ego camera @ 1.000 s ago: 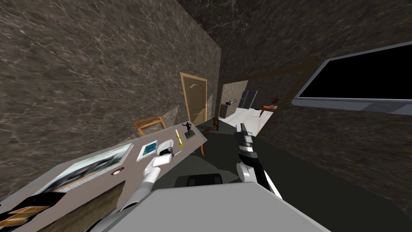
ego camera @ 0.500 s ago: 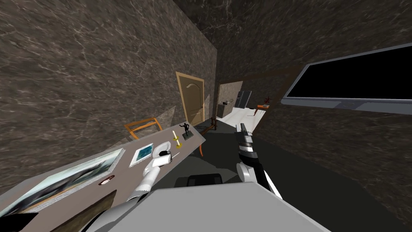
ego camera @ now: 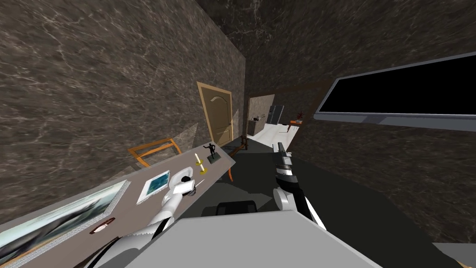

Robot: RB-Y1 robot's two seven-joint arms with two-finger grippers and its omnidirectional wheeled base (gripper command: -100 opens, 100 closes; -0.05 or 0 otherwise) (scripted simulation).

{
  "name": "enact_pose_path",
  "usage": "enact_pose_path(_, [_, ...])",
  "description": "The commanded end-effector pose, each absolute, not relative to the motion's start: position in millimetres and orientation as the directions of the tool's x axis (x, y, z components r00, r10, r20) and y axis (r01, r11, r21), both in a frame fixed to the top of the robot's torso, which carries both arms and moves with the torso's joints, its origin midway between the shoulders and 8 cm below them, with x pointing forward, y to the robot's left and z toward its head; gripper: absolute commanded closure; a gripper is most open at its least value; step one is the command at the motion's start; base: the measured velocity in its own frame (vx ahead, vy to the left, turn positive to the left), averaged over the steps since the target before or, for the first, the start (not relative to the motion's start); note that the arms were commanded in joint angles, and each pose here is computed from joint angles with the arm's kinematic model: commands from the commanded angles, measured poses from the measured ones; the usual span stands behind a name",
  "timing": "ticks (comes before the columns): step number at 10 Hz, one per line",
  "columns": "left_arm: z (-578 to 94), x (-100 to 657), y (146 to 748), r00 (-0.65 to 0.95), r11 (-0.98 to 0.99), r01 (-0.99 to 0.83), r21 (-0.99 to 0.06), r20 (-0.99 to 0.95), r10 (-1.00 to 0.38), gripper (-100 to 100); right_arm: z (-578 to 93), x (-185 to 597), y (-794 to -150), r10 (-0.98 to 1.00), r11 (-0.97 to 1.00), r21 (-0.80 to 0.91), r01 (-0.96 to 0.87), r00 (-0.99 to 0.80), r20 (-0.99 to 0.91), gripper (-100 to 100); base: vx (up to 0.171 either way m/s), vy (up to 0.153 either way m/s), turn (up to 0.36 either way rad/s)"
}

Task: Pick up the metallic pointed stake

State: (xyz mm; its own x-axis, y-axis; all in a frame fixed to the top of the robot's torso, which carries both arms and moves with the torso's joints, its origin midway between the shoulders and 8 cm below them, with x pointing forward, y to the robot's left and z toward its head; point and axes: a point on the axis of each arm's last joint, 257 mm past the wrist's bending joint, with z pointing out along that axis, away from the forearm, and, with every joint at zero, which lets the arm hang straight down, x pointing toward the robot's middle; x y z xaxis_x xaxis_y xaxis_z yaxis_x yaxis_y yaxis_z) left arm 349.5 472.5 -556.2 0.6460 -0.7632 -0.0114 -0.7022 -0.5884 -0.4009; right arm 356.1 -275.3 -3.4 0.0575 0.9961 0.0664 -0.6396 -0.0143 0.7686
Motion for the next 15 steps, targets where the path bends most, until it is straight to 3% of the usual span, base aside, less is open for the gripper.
enact_pose_path(1, [-564.3,329.9,476.0,0.672,-0.622,-0.699,-0.352,-0.027,-0.74,-100,-3.4,356.1,-275.3,0.996,-0.014,0.769,-0.64,0.058,0.066,0,0.027,0.018,-0.088])
enact_pose_path(10, [-588.6,256.8,484.8,0.766,-0.748,-0.641,-0.169,-0.091,-0.636,-100,-3.4,356.1,-275.3,0.996,-0.014,0.769,-0.64,0.058,0.066,0,0.05,0.035,-0.09])
enact_pose_path(13, [-588.3,255.8,484.5,0.768,-0.751,-0.64,-0.165,-0.092,-0.634,-100,-3.4,356.1,-275.3,0.996,-0.014,0.769,-0.64,0.058,0.066,0,0.061,0.057,-0.012])
enact_pose_path(14, [-588.3,255.9,484.7,0.768,-0.751,-0.64,-0.166,-0.092,-0.634,0,-3.4,356.1,-275.3,0.996,-0.014,0.769,-0.64,0.058,0.066,0,0.005,0.005,-0.001])
enact_pose_path(15, [-593.4,252.4,474.2,0.742,-0.725,-0.669,-0.163,-0.094,-0.664,-100,-3.4,356.1,-275.3,0.996,-0.014,0.769,-0.64,0.058,0.066,0,0.062,0.029,0.267])
